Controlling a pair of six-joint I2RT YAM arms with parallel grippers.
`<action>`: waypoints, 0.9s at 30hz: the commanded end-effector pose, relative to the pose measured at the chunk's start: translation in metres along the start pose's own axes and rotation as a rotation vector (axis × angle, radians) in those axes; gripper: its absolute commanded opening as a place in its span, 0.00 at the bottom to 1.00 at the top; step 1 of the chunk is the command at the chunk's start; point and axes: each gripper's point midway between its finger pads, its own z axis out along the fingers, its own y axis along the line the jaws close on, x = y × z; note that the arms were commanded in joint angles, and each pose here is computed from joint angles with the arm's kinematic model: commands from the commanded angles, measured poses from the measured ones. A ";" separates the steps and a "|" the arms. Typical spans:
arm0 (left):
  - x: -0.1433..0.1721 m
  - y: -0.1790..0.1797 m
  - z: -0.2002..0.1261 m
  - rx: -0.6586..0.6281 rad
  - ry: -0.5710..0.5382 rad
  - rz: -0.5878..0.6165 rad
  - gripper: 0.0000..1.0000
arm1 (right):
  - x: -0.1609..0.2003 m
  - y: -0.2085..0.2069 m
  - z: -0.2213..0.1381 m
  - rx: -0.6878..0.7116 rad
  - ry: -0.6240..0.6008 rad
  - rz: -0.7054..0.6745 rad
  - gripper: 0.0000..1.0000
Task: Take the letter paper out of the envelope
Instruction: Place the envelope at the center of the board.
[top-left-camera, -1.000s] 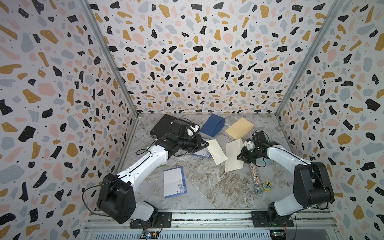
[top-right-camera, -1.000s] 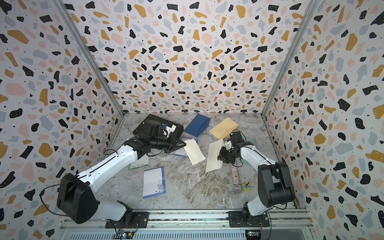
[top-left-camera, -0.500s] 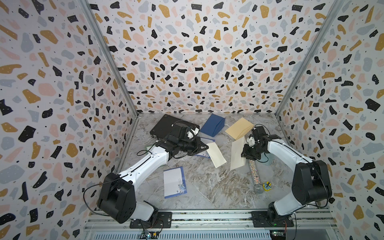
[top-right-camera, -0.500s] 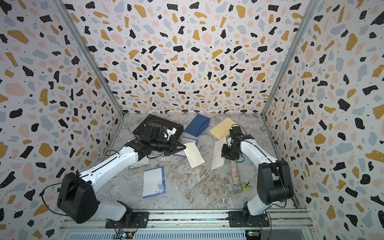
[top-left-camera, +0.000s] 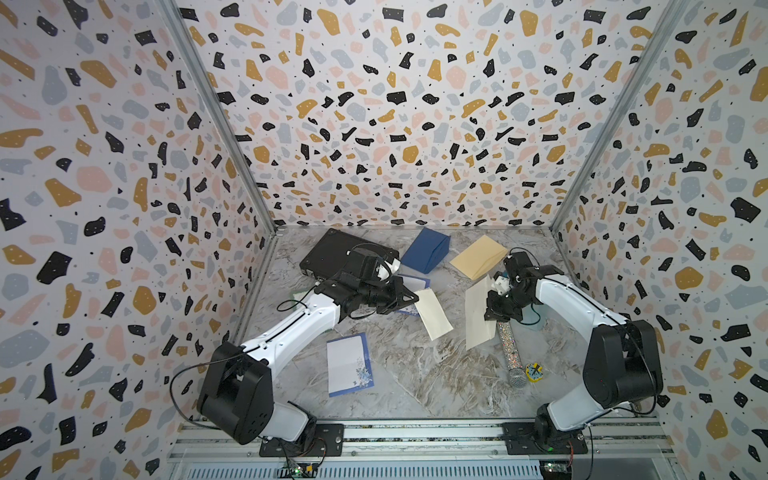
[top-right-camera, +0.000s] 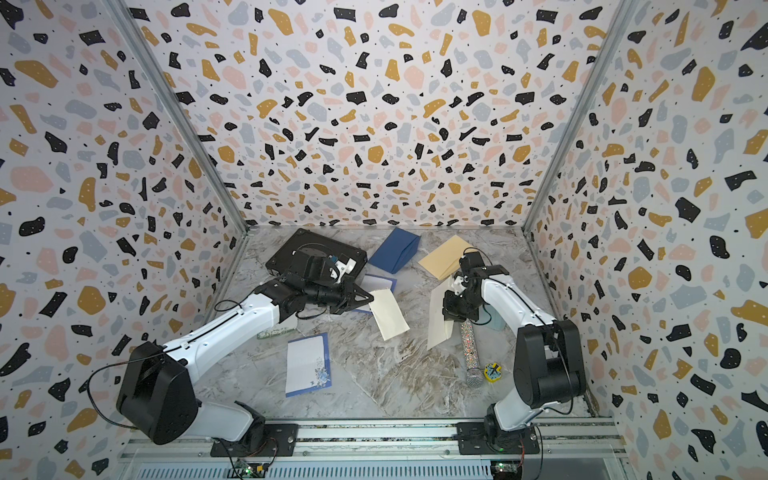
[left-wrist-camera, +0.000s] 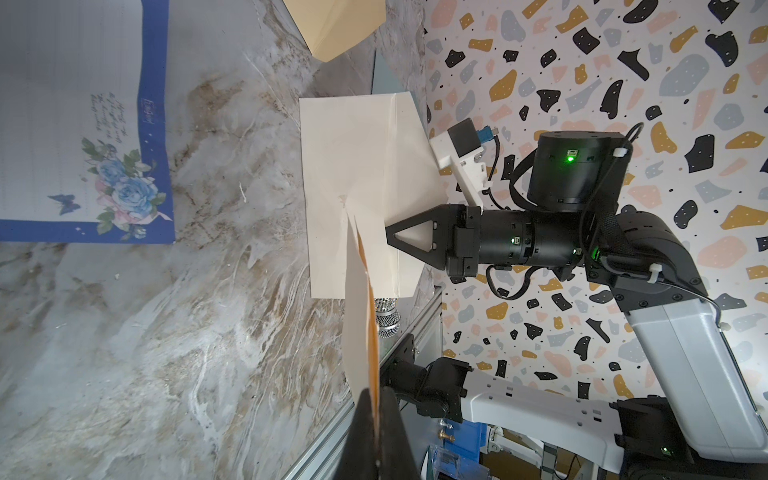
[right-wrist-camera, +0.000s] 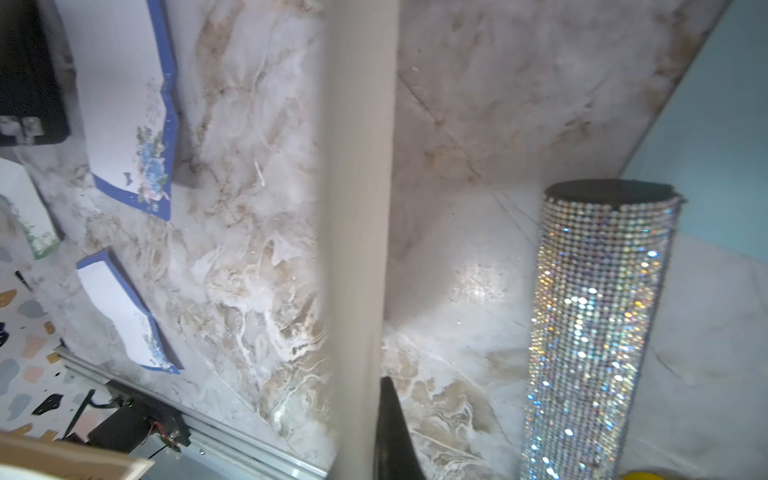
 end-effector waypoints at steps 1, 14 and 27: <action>-0.005 -0.014 0.000 0.034 -0.004 0.059 0.00 | -0.005 0.026 -0.006 -0.124 0.017 -0.011 0.00; -0.002 -0.015 -0.002 0.027 0.002 0.066 0.00 | -0.015 0.026 0.009 -0.175 0.033 0.045 0.27; -0.012 -0.025 0.003 0.062 0.005 0.071 0.00 | -0.024 0.046 -0.054 -0.173 -0.174 0.043 0.23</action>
